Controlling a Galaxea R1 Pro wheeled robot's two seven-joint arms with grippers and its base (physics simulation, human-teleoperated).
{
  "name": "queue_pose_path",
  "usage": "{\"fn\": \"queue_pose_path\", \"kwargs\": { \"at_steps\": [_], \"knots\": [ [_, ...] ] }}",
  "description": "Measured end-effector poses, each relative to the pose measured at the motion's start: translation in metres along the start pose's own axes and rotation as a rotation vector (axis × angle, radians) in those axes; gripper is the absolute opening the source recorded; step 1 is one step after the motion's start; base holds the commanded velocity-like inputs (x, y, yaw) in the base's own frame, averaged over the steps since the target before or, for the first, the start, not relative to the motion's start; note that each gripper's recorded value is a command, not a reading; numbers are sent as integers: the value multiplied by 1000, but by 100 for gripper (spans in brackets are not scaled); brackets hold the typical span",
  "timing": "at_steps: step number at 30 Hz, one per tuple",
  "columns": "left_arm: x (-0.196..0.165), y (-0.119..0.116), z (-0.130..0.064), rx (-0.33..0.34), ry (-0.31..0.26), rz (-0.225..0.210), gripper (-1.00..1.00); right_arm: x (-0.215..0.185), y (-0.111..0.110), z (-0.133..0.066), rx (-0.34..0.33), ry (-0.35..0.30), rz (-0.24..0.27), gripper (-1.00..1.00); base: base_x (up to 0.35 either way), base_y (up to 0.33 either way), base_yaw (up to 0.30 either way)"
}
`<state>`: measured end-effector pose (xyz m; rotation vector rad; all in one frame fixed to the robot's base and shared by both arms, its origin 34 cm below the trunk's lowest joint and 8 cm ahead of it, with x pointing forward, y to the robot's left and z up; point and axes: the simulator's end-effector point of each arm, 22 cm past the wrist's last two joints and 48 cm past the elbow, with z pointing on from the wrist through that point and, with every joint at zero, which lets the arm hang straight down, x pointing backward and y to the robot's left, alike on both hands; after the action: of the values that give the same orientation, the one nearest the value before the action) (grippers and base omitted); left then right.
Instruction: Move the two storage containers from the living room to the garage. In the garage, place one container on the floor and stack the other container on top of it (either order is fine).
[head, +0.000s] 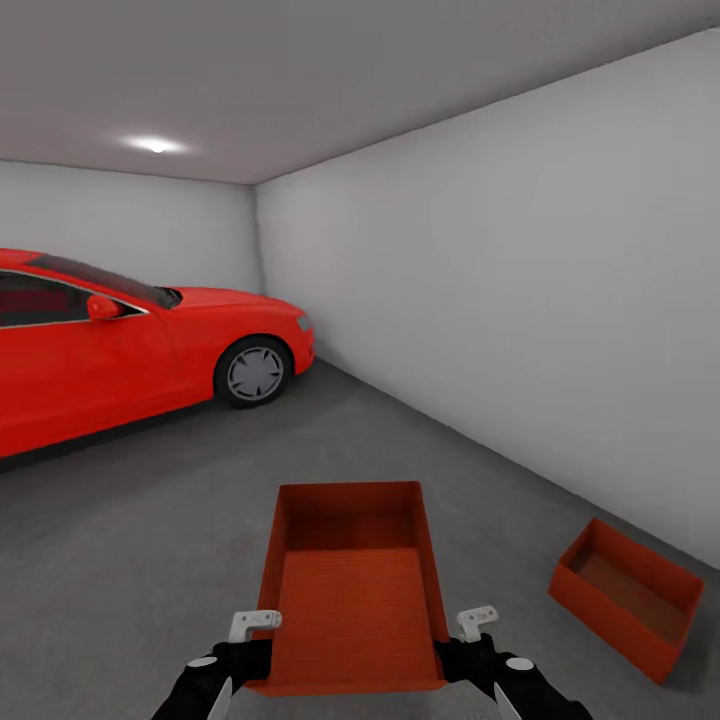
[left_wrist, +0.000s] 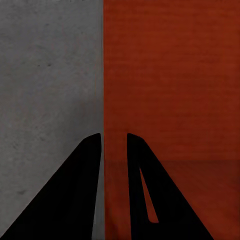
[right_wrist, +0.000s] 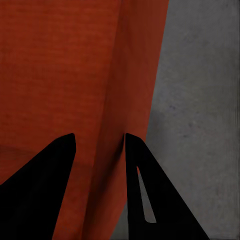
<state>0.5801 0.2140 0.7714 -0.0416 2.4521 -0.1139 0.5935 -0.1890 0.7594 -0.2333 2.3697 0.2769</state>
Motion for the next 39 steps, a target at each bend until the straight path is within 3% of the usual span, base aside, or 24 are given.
{"fn": "queue_pose_path", "kwargs": {
  "at_steps": [8, 39],
  "knots": [
    [0, 0, 0, 0, 0, 0, -100, 0, 0, 0, 0, 0, 0, -100, 87, 0, -300],
    [0, 0, 0, 0, -1, 0, -100, 0, 0, 0, 0, -1, 0, -100, 316, 0, -300]
  ]
}}
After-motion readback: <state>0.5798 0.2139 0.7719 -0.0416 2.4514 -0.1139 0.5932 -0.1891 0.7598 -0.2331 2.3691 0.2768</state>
